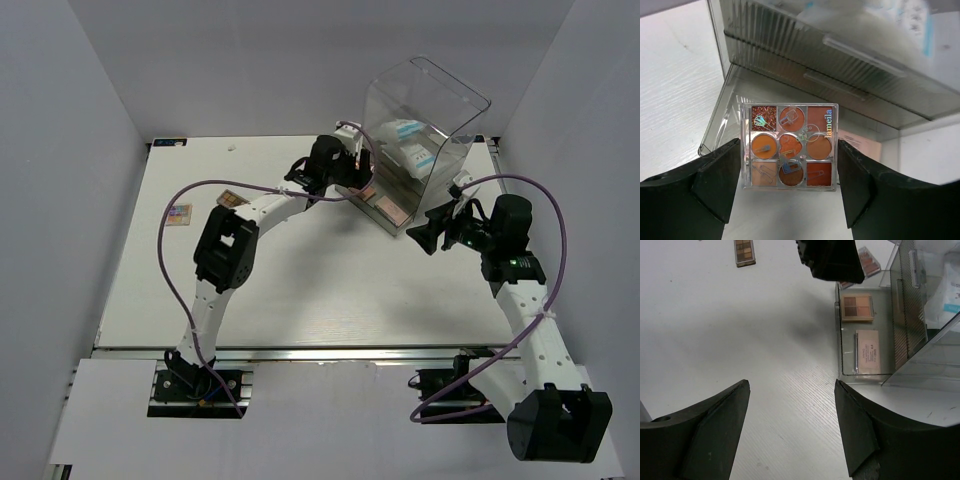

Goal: Organize the makeup

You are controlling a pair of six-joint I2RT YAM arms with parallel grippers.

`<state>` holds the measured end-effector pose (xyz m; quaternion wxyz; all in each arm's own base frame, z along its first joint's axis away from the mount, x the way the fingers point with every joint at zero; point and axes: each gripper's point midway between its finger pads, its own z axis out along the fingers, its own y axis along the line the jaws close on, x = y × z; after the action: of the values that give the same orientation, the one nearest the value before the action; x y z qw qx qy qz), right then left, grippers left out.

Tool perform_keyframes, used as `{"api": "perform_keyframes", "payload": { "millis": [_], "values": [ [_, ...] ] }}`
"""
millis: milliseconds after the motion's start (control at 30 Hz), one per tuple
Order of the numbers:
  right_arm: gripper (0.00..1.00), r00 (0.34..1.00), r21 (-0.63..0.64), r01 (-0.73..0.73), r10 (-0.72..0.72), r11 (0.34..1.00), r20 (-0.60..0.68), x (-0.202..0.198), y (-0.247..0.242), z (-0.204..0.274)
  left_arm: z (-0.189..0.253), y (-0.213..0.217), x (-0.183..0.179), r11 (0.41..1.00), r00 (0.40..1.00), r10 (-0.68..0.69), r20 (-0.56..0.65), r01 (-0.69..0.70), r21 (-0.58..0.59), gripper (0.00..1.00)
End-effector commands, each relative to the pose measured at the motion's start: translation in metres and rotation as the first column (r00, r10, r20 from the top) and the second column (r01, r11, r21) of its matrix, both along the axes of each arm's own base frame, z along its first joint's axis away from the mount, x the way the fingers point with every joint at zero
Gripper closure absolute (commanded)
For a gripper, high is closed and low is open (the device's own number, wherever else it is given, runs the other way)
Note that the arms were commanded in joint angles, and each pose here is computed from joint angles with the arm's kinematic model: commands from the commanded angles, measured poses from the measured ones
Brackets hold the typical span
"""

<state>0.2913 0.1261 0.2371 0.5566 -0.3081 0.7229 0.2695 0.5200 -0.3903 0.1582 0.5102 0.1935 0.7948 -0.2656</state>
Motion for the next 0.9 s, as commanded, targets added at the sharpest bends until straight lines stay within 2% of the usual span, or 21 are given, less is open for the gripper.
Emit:
{"api": "perform_keyframes", "payload": {
  "millis": [0, 33, 67, 133, 167, 200, 367, 467, 600, 733, 767, 867],
  "values": [
    [0.26, 0.998, 0.0, 0.01, -0.01, 1.0, 0.065, -0.002, -0.002, 0.021, -0.01, 0.002, 0.014, 0.998, 0.998, 0.056, -0.008, -0.056, 0.033, 0.57],
    [0.26, 0.998, 0.0, 0.013, -0.013, 1.0, 0.065, -0.002, -0.003, 0.021, -0.012, 0.002, 0.017, 0.997, 0.998, 0.066, -0.001, -0.066, 0.042, 0.49],
    [0.26, 0.998, 0.0, 0.013, -0.013, 1.0, 0.065, -0.004, -0.003, 0.02, -0.023, 0.002, 0.02, 0.996, 0.997, 0.073, -0.013, -0.072, 0.059, 0.46],
    [0.26, 0.998, 0.0, 0.011, -0.011, 1.0, 0.061, -0.005, -0.002, 0.018, -0.017, -0.002, 0.028, 0.995, 0.997, 0.076, 0.001, -0.076, 0.063, 0.35],
    [0.26, 0.998, -0.001, 0.014, -0.014, 1.0, 0.061, -0.004, -0.003, 0.018, -0.027, -0.003, 0.031, 0.994, 0.997, 0.076, -0.006, -0.075, 0.079, 0.32],
    [0.25, 0.998, -0.001, 0.013, -0.013, 1.0, 0.058, -0.004, -0.003, 0.017, -0.013, -0.007, 0.037, 0.995, 0.997, 0.069, 0.024, -0.07, 0.067, 0.3],
    [0.26, 0.998, 0.001, 0.008, -0.008, 1.0, 0.058, -0.004, -0.002, 0.017, -0.007, -0.012, 0.045, 0.995, 0.997, 0.065, 0.048, -0.068, 0.066, 0.14],
    [0.26, 0.998, 0.003, 0.006, -0.006, 1.0, 0.055, -0.004, -0.002, 0.016, -0.004, -0.012, 0.045, 0.995, 0.996, 0.064, 0.056, -0.068, 0.068, 0.09],
    [0.25, 0.998, 0.004, 0.003, -0.003, 1.0, 0.056, -0.004, -0.001, 0.017, -0.002, -0.01, 0.044, 0.995, 0.996, 0.061, 0.057, -0.066, 0.076, 0.04],
    [0.26, 0.999, 0.004, 0.001, -0.001, 1.0, 0.053, -0.005, -0.001, 0.017, 0.014, -0.006, 0.042, 0.995, 0.995, 0.071, 0.072, -0.076, 0.066, 0.04],
    [0.26, 0.999, 0.003, 0.003, -0.003, 1.0, 0.053, -0.005, -0.001, 0.018, 0.016, 0.003, 0.045, 0.991, 0.991, 0.114, 0.071, -0.119, 0.067, 0.05],
    [0.25, 0.998, 0.002, 0.007, -0.007, 1.0, 0.056, -0.005, -0.002, 0.019, 0.027, 0.038, 0.046, 0.969, 0.969, 0.246, -0.014, -0.246, 0.008, 0.2]
  ]
}}
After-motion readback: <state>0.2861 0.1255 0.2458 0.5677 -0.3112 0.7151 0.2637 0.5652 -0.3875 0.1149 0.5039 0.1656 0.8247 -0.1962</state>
